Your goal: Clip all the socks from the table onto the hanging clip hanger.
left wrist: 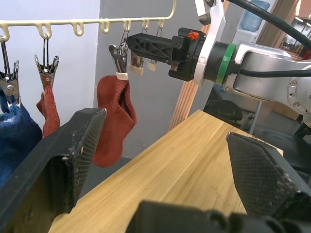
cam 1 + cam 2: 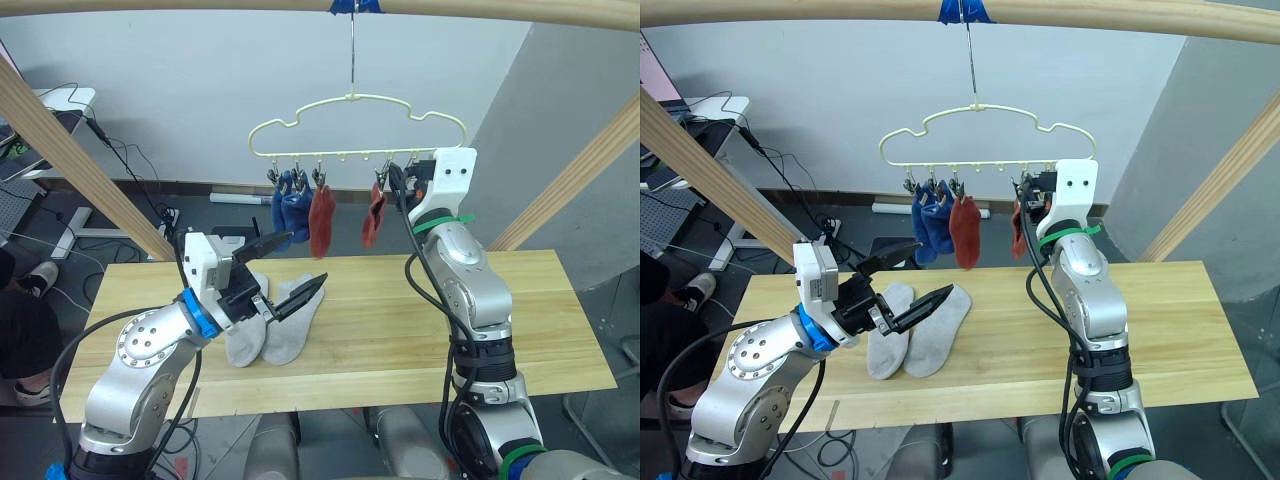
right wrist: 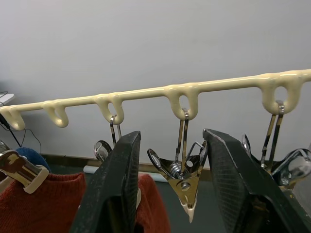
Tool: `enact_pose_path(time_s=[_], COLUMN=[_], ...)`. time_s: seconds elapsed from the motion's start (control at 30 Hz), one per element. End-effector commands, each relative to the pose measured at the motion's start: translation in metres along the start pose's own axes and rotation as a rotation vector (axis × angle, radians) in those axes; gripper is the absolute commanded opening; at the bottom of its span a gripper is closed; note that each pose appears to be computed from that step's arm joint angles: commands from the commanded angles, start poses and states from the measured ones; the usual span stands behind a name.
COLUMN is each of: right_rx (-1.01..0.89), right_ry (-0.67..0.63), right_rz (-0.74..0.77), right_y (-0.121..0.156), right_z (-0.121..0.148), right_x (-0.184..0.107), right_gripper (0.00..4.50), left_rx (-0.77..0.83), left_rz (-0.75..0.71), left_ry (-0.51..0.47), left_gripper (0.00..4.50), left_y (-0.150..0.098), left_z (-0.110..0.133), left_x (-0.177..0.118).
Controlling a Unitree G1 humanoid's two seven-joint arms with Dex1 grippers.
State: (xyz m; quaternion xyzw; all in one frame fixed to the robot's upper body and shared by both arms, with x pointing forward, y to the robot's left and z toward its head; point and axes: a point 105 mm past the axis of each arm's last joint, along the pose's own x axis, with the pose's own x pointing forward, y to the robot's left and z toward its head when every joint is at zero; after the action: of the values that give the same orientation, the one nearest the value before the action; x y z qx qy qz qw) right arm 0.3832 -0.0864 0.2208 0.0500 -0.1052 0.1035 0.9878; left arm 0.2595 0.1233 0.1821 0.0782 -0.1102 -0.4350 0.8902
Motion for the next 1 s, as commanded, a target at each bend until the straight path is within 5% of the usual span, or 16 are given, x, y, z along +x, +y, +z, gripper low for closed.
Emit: enact_pose_path(time_s=[0.03, 0.4, 0.7, 1.0], right_rx=[0.008, 0.010, 0.022, 0.052], right_ry=[-0.033, -0.030, -0.032, -0.017], right_rz=[0.000, -0.001, -0.015, -0.008], right_y=[-0.001, -0.002, -0.005, -0.012], right_z=[0.008, 0.008, 0.008, 0.012], right_x=[-0.001, 0.001, 0.002, 0.002], right_gripper=[2.10, 2.10, 0.01, 0.01], left_rx=[0.034, 0.031, 0.028, 0.026], left_rz=[-0.019, -0.012, -0.009, 0.025], left_ry=[-0.037, -0.040, -0.045, 0.019], left_gripper=[4.50, 4.50, 4.50, 4.50], left_y=[-0.006, -0.007, -0.007, 0.000], left_z=[0.010, 0.010, 0.011, -0.002], left_x=[0.001, 0.001, 0.002, 0.000])
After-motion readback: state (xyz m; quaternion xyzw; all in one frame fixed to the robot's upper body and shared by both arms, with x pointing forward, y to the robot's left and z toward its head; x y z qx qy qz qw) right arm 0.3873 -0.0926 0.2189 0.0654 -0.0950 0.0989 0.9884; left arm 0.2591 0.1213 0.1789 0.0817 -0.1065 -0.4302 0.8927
